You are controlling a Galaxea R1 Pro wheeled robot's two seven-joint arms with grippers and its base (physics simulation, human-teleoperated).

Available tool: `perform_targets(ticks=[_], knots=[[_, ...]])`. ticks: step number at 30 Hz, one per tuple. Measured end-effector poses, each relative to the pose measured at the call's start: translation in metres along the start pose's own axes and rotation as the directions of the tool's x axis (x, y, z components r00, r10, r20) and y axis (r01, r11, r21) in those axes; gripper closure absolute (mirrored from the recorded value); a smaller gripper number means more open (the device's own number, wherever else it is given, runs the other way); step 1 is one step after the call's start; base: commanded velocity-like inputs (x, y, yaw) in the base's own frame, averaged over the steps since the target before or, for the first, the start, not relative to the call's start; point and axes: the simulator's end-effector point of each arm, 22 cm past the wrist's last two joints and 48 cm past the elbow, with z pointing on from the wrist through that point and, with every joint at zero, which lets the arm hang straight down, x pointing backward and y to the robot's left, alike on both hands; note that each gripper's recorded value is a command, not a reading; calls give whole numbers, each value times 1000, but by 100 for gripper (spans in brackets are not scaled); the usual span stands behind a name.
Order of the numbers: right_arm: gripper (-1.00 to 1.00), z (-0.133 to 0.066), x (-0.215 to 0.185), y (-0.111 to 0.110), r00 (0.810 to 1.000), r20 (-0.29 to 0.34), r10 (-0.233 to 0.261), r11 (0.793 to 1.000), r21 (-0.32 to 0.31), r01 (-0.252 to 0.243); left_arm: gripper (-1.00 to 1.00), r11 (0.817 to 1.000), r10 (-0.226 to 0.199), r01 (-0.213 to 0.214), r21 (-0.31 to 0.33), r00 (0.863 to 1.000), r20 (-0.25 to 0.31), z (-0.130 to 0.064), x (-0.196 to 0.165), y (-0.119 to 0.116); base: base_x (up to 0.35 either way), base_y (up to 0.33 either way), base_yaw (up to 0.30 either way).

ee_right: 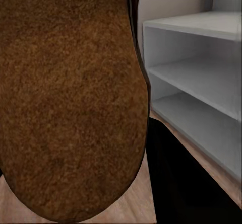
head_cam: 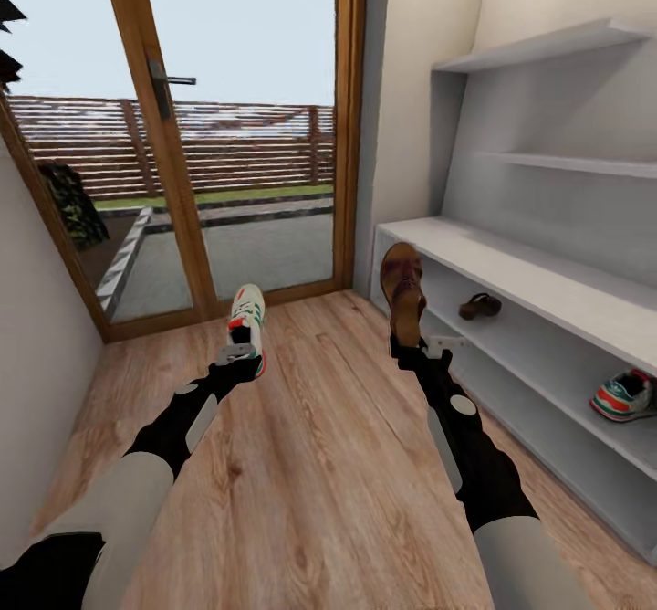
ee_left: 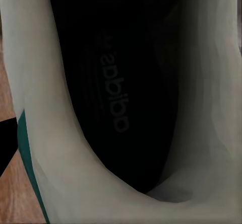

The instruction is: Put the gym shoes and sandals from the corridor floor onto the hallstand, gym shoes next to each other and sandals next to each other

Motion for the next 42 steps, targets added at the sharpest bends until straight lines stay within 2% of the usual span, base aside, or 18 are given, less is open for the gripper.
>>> perform_targets(ticks=[19, 42], knots=[[100, 0, 0, 0, 1000, 0, 0, 1000, 0, 0, 100, 1000, 0, 0, 0, 1000, 1, 0, -1, 0, 18, 14, -274], [100, 0, 0, 0, 1000, 1, 1, 1000, 0, -1, 100, 1000, 0, 0, 0, 1000, 0, 0, 0, 0, 225, 220, -300]])
